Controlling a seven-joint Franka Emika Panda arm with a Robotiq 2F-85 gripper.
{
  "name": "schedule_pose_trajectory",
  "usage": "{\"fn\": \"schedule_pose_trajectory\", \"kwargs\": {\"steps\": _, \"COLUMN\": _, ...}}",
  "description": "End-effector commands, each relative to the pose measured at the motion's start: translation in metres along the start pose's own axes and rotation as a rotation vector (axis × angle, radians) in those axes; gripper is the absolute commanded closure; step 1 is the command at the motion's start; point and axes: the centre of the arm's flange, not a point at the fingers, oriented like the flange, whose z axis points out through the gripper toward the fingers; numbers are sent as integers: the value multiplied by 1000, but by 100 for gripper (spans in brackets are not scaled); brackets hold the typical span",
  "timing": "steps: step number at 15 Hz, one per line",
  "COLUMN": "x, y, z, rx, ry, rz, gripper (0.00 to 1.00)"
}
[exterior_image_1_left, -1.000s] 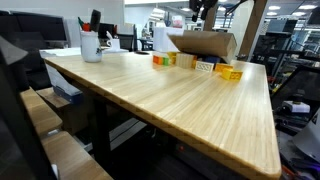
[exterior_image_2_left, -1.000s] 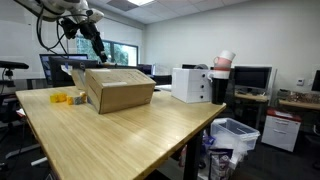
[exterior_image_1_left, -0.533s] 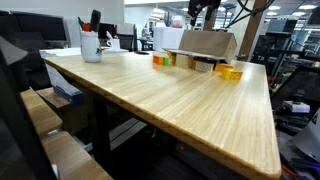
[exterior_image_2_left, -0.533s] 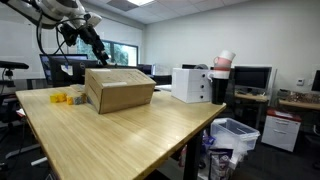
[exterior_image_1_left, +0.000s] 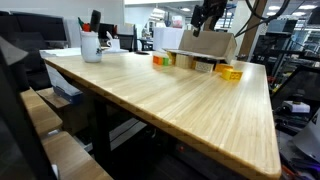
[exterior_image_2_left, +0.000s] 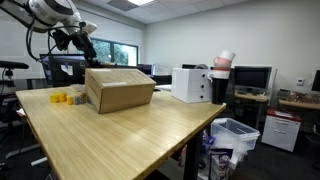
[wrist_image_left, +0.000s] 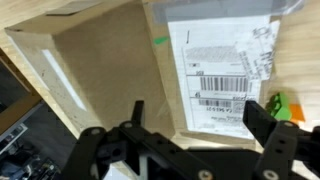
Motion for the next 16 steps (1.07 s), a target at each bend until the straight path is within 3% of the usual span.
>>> {"fn": "schedule_pose_trajectory", "kwargs": {"steps": 1, "x": -31, "y": -1, "z": -9, "rx": 76, "ry": -67, "rz": -85, "gripper": 0}}
{"fn": "schedule_pose_trajectory", "kwargs": {"steps": 5, "x": -52, "y": -8, "z": -10, "rx": 143, "ry": -110, "rz": -154, "gripper": 0}}
{"fn": "schedule_pose_trajectory", "kwargs": {"steps": 9, "x": -62, "y": -15, "z": 3, "rx": 148, "ry": -129, "rz": -208, "gripper": 0}}
{"fn": "schedule_pose_trajectory", "kwargs": {"steps": 16, "x": -78, "y": -35, "z": 18, "rx": 120, "ry": -87, "rz": -247, "gripper": 0}}
